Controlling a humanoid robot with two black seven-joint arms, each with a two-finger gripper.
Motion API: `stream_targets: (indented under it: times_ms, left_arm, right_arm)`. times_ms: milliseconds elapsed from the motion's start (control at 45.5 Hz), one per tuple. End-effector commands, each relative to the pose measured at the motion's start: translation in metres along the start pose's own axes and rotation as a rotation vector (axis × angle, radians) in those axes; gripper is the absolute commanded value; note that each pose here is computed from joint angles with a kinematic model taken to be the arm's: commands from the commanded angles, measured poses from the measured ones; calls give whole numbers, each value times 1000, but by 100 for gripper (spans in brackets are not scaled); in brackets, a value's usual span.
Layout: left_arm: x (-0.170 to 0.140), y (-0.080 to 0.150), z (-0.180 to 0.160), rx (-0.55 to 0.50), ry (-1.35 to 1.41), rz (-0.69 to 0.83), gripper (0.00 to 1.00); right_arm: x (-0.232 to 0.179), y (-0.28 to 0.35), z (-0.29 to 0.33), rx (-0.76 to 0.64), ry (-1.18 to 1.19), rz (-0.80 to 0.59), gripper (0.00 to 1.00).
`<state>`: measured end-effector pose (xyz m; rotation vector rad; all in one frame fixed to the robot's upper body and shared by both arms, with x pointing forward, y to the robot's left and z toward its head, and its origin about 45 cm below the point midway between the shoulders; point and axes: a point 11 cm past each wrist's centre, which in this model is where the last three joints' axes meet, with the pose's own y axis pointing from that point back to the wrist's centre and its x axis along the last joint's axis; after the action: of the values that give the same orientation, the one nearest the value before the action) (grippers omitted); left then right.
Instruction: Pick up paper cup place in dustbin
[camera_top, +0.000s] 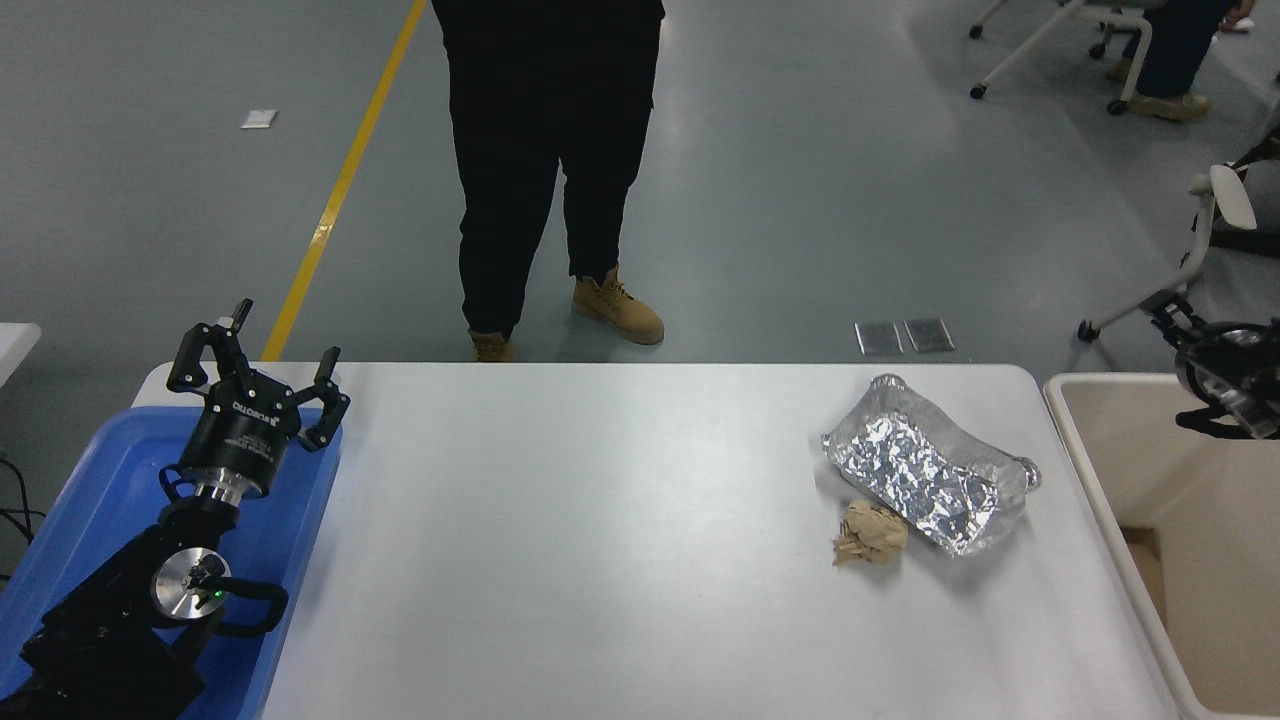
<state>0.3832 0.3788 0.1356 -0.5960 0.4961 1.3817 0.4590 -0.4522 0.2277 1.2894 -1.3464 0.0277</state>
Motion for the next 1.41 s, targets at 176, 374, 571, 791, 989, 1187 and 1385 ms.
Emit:
stream_targets:
  times_ms: [176, 374, 571, 791, 989, 1187, 1385]
  left_arm:
    - [0, 0, 0, 1, 0, 0, 98]
    - [0, 0, 1, 1, -2, 1, 98]
    - [0, 0, 0, 0, 0, 0, 98]
    - [0, 0, 0, 0, -1, 2, 98]
    - [0, 0, 0, 0, -1, 2, 98]
    - [0, 0, 0, 0, -1, 2, 98]
    - [0, 0, 0, 0, -1, 2, 98]
  right_arm:
    - [-22, 72, -95, 163, 268, -207, 100]
    - [-40, 110, -118, 216, 368, -358, 100]
    - [-50, 138, -127, 238, 431, -465, 100]
    - [-53, 160, -130, 255, 482, -546, 100]
    - [-56, 177, -119, 256, 531, -624, 100]
    - [-57, 193, -110, 250, 570, -684, 100]
    - [-54, 204, -107, 258, 574, -699, 100]
